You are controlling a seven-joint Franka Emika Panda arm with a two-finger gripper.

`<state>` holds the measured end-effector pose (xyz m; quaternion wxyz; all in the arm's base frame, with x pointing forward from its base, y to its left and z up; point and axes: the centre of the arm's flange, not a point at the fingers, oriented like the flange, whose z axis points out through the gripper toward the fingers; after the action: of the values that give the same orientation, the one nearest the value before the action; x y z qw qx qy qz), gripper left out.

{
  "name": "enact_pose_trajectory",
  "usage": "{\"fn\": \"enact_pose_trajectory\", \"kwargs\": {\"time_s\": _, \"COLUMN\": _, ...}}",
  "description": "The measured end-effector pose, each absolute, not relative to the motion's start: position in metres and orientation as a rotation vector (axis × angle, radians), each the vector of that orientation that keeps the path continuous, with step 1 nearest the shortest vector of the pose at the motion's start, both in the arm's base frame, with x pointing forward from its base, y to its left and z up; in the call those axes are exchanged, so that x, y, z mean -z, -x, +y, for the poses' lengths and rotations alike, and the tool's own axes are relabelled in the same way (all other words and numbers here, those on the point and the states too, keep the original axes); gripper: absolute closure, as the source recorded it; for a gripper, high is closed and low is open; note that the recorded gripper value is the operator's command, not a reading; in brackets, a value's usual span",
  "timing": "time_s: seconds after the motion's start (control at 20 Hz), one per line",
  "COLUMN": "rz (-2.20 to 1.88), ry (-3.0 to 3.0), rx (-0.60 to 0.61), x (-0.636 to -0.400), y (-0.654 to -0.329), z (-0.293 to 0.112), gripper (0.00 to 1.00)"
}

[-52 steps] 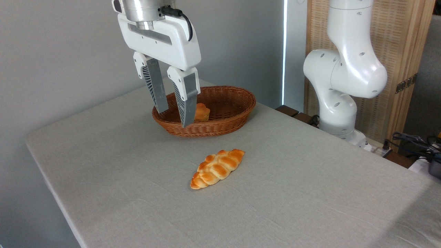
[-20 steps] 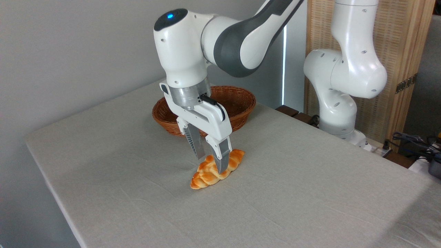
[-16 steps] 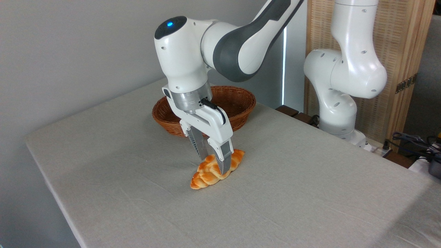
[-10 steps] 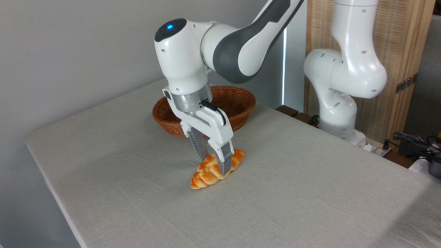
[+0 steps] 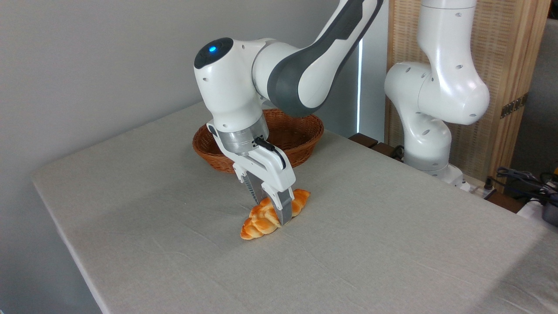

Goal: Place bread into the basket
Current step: 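Close the gripper around the middle of the braided bread roll, then lift the bread roll and carry it over the wicker basket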

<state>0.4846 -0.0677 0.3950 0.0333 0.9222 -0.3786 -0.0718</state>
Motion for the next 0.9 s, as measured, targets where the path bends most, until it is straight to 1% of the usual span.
{"fn": "enact_pose_trajectory", "kwargs": {"time_s": 0.4, "rz": -1.165, "ry": -2.838, "rx": 0.219, "x": -0.396, "y": -0.485, "z": -0.068, "gripper": 0.82}}
{"fn": "enact_pose_trajectory", "kwargs": {"time_s": 0.55, "rz": -1.166, "ry": -2.841, "rx": 0.205, "x": -0.4, "y": -0.487, "z": -0.068, "gripper": 0.82}}
{"fn": "enact_pose_trajectory", "kwargs": {"time_s": 0.75, "rz": -1.171, "ry": -2.85, "rx": 0.156, "x": -0.42, "y": -0.497, "z": -0.069, "gripper": 0.82}}
{"fn": "enact_pose_trajectory", "kwargs": {"time_s": 0.85, "rz": -1.155, "ry": -2.835, "rx": 0.155, "x": -0.438, "y": -0.501, "z": -0.072, "gripper": 0.81}}
{"fn": "enact_pose_trajectory", "kwargs": {"time_s": 0.9, "rz": -1.147, "ry": -2.817, "rx": 0.159, "x": -0.451, "y": -0.503, "z": -0.076, "gripper": 0.8}}
